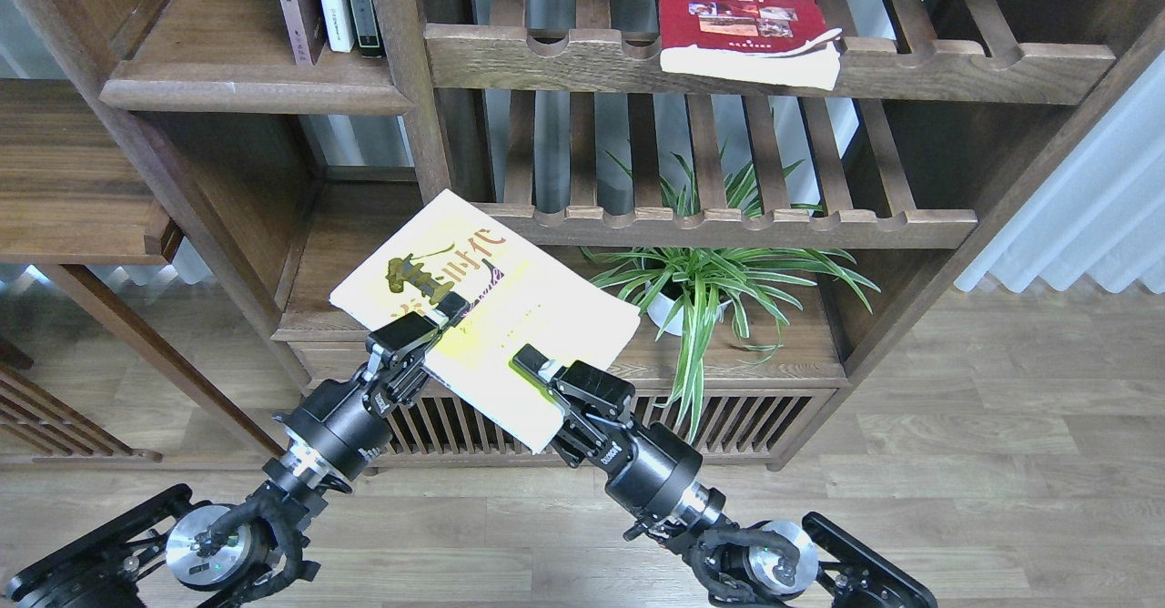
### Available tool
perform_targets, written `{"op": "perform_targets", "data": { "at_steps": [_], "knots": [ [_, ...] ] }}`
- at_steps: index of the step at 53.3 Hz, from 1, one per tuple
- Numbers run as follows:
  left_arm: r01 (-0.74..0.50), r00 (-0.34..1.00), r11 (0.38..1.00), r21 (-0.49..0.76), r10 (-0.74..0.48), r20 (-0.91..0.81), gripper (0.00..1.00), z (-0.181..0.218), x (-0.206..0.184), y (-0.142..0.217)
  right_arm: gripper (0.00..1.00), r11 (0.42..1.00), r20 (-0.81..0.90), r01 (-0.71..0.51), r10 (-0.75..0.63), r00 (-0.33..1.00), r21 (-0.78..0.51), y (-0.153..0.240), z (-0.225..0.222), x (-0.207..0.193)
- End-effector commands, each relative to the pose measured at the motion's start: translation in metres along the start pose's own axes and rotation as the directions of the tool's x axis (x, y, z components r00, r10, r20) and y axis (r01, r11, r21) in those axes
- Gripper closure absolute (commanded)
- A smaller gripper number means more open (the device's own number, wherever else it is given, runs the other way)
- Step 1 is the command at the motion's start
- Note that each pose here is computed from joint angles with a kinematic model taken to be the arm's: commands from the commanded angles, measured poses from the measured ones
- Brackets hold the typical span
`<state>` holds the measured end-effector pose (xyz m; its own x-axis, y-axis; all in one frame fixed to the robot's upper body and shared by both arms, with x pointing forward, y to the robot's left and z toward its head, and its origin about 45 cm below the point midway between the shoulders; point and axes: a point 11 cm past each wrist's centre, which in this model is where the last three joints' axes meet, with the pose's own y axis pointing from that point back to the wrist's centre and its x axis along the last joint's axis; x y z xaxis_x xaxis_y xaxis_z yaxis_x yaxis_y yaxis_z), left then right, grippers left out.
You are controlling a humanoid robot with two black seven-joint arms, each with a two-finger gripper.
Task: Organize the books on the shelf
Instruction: 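Grip the yellow-green book with the left gripper, release the right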
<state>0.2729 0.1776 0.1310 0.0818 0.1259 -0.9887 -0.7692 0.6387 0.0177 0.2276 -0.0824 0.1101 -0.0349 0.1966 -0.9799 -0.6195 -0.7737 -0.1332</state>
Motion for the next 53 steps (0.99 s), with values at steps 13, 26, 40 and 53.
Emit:
{"op": "perform_targets", "data": {
  "at_steps": [13, 26, 40, 53],
  "knots": [
    [0.007, 0.997, 1.000, 0.027, -0.009, 0.075, 0.92, 0.005, -0.004, 0.000, 0.22, 0.996, -0.024, -0.013, 0.015, 1.000, 0.094, 0.009, -0.030, 0.002],
    [0.023, 0.977, 0.995, 0.097, -0.043, 0.210, 0.92, 0.001, -0.012, -0.001, 0.22, 0.983, -0.043, -0.016, 0.024, 0.999, 0.181, 0.018, -0.059, 0.001],
    [0.023, 0.937, 0.990, 0.138, -0.070, 0.343, 0.92, 0.005, -0.017, -0.001, 0.22, 0.970, -0.073, -0.034, 0.054, 0.996, 0.242, 0.016, -0.087, 0.002],
    [0.039, 0.867, 0.991, 0.130, -0.098, 0.488, 0.92, 0.029, -0.032, -0.006, 0.22, 0.964, -0.086, -0.028, 0.053, 0.995, 0.266, 0.013, -0.094, -0.001]
  ]
}}
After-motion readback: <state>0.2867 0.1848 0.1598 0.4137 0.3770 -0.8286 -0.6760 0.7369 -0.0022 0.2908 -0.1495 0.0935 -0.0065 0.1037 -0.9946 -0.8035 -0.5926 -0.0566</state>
